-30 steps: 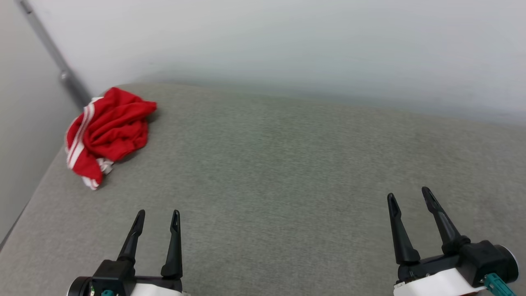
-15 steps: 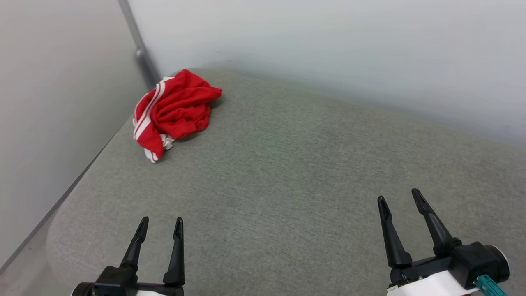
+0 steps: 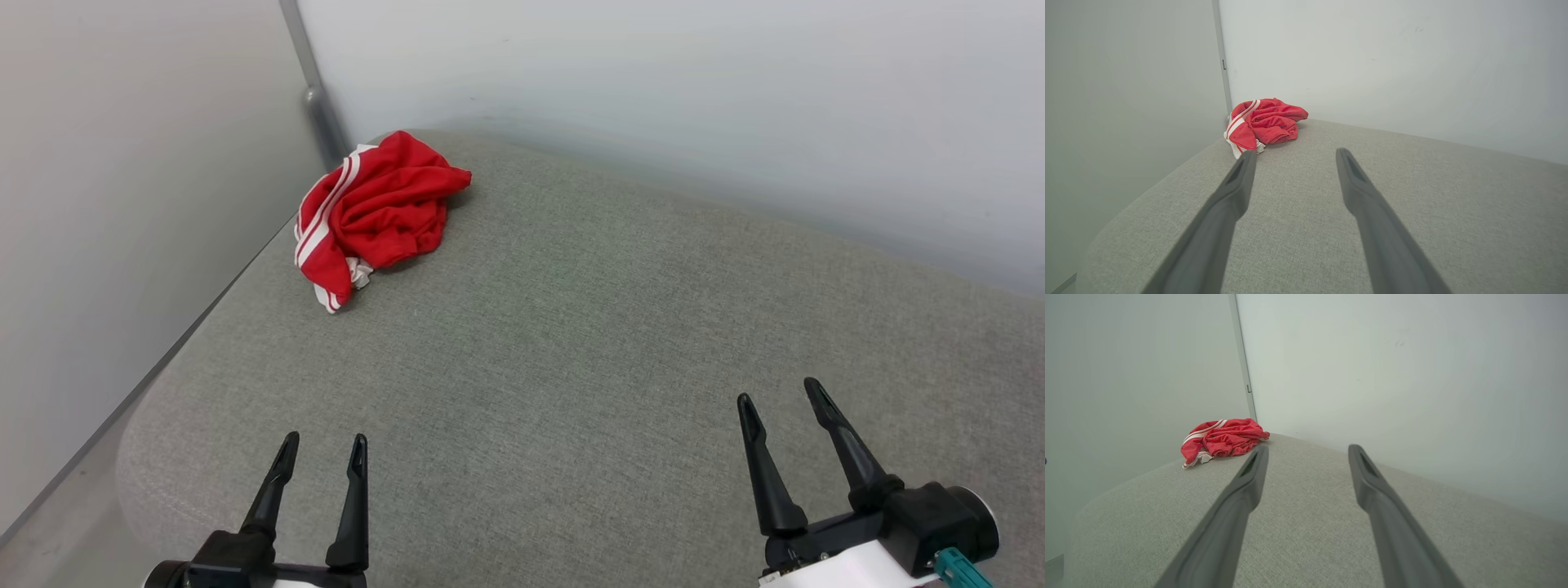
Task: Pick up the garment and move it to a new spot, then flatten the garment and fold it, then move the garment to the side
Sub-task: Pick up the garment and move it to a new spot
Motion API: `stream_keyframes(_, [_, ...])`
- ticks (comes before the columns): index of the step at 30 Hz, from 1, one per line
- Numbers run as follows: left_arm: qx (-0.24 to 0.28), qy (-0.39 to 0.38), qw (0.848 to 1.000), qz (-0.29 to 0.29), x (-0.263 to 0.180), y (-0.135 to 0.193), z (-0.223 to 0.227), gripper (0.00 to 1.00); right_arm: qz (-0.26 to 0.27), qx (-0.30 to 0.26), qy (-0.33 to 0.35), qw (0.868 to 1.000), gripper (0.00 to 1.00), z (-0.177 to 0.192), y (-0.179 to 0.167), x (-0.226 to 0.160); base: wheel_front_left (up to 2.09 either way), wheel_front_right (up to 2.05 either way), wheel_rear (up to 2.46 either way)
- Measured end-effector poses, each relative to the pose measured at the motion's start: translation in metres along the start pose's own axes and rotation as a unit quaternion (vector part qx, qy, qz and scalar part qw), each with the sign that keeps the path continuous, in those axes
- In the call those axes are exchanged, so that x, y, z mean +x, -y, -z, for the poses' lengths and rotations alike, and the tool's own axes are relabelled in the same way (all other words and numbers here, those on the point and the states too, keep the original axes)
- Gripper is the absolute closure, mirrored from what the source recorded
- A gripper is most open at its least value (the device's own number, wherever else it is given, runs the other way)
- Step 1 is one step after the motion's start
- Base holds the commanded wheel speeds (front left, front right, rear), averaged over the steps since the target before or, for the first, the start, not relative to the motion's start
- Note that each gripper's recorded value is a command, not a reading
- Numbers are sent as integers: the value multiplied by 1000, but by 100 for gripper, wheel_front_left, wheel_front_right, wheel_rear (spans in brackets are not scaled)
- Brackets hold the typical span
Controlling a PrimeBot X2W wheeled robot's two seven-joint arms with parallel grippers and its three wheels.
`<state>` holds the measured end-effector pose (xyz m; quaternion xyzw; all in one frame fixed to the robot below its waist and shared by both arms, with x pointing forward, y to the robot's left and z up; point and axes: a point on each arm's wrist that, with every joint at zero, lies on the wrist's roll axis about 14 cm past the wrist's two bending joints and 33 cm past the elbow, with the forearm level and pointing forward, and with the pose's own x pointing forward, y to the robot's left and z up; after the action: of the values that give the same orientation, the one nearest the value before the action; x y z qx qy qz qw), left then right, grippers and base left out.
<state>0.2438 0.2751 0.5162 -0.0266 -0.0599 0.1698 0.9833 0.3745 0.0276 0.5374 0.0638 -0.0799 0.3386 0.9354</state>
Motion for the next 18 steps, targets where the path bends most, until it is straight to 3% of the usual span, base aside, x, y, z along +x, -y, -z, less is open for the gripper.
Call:
stream_keyframes(10, [-11,-17,1000,6,21,5,9,0,15,0,-8,1000,0,11,16,4,0,0,0])
stream_keyframes(18, [4,-10,999,33,91,20,11,0,60,2,-8,998,0,27,66,12,0,0,0])
